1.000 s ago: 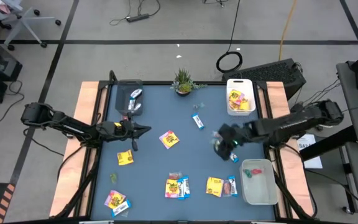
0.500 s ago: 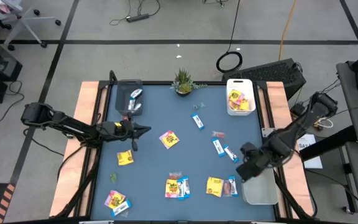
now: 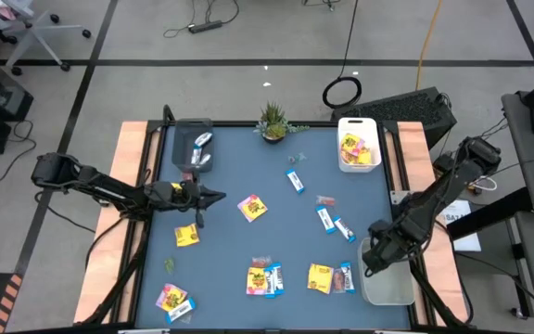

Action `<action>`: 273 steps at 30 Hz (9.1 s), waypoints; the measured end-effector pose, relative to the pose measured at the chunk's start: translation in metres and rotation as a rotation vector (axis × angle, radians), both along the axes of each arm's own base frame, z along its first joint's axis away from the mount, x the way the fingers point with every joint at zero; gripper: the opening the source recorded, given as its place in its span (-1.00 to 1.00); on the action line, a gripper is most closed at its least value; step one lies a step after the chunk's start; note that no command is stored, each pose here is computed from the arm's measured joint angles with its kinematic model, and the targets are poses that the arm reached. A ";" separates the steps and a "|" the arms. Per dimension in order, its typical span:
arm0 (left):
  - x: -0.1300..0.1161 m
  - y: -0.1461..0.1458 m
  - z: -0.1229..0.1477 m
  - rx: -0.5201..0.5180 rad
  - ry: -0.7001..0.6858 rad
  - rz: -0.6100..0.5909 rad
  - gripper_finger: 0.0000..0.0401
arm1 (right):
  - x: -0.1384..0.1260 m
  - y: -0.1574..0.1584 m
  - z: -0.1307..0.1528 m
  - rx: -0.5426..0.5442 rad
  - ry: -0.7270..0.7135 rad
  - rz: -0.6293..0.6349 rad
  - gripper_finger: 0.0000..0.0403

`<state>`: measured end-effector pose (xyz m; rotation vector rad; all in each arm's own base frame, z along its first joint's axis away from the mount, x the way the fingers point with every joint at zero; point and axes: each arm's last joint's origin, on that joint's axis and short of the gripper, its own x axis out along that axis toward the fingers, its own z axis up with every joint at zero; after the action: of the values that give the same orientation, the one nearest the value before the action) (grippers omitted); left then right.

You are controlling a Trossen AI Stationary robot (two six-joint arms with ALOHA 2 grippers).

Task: Sort candy
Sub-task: Put the top light-green gummy candy into the grey bin, then put the middle right white chocolate bar into the transparent black bin, then put the middle left yellow candy pack into the white bin

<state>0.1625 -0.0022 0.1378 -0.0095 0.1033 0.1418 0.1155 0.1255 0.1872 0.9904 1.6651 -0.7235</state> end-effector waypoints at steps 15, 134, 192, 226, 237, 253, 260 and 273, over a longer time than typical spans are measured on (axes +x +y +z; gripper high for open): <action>0.000 0.000 -0.001 0.000 0.006 0.000 -0.95 | 0.010 -0.004 0.085 -0.147 -0.145 0.110 -0.31; 0.191 0.040 0.075 -0.618 0.141 -0.012 -0.13 | 0.192 -0.083 0.023 -1.238 -0.604 1.068 -0.58; 0.014 0.173 0.095 -0.264 0.972 0.725 -0.85 | 0.173 -0.075 0.040 -1.214 -0.669 0.858 -0.97; 0.000 0.103 0.136 -0.021 0.974 0.511 -0.34 | 0.185 -0.075 0.000 -1.100 -0.871 0.806 -1.00; 0.015 0.001 0.131 -0.055 1.020 0.068 -0.54 | 0.186 -0.074 -0.004 -1.111 -0.932 0.776 -1.00; 0.037 -0.098 0.070 -0.059 1.350 -0.136 -0.49 | 0.184 -0.068 -0.005 -1.098 -0.932 0.798 -1.00; 0.049 -0.110 0.043 0.045 1.420 -0.148 -0.10 | 0.183 -0.068 -0.006 -1.096 -0.926 0.801 -1.00; 0.053 -0.113 0.000 0.216 1.621 -0.230 -0.03 | 0.183 -0.068 -0.006 -1.096 -0.925 0.802 -1.00</action>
<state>0.2157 -0.1150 0.1373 0.3386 1.7004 -0.1034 0.2989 0.0570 0.1817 -0.1892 0.5315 -0.3878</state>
